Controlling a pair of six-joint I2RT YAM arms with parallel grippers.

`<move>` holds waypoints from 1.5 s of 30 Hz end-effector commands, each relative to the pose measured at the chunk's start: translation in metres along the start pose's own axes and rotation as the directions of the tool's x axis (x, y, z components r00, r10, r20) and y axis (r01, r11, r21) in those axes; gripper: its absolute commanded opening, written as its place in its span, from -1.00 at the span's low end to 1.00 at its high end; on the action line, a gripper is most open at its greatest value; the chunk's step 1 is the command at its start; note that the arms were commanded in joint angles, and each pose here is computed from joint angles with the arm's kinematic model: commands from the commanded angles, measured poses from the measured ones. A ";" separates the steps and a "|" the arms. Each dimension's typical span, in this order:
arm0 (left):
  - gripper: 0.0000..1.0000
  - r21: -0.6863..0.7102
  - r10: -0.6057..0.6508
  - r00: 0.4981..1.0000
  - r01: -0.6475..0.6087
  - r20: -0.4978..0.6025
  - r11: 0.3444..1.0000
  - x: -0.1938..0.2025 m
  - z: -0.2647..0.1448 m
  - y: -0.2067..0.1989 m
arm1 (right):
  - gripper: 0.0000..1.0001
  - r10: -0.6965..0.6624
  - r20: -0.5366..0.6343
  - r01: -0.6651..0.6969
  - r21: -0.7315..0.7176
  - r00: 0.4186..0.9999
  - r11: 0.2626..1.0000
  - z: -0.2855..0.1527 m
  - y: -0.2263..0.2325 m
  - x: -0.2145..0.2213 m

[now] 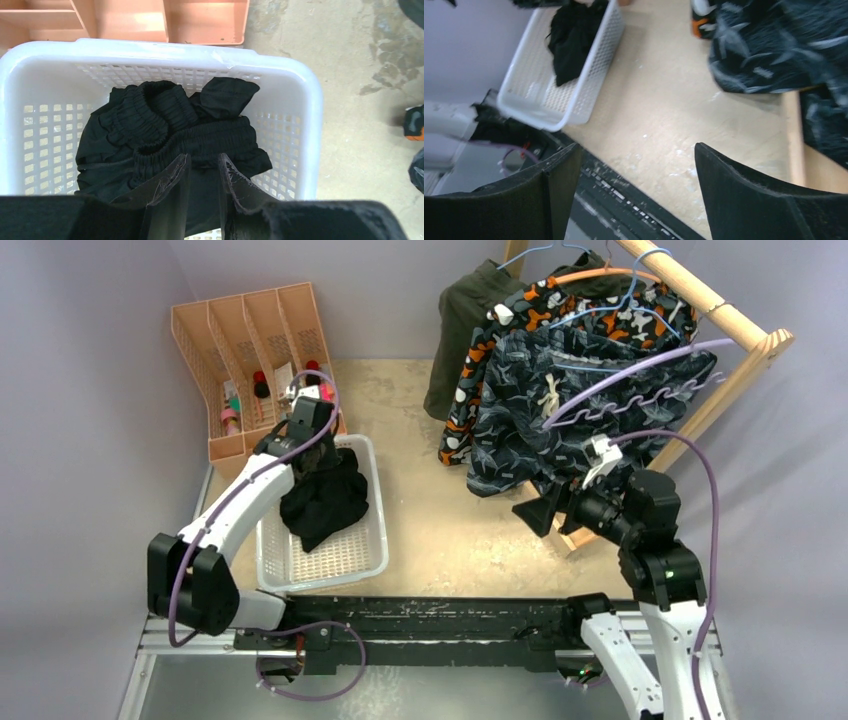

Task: Remove the shorts from the hanger
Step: Place the shorts in the basket, then pick up the hanger from the clothes rod.

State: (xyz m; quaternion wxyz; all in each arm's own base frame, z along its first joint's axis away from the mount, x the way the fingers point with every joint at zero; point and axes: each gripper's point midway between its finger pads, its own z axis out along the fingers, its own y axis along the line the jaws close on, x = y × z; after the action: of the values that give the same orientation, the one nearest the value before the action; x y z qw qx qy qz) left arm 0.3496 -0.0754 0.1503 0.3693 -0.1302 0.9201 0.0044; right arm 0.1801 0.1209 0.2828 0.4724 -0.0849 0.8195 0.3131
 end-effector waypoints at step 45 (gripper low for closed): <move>-0.24 0.173 -0.124 0.984 0.102 0.126 0.980 -0.040 -0.049 -0.021 | 0.57 -0.080 0.226 -0.036 0.467 0.971 0.883 0.120 0.064 -0.134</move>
State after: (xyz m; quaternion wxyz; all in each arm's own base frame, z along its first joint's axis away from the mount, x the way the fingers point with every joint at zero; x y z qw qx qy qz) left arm 0.3418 -0.0908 0.1940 0.4123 -0.1406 0.8973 -0.0713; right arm 0.2845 0.2446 0.3501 0.5290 -0.0139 0.8291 0.1805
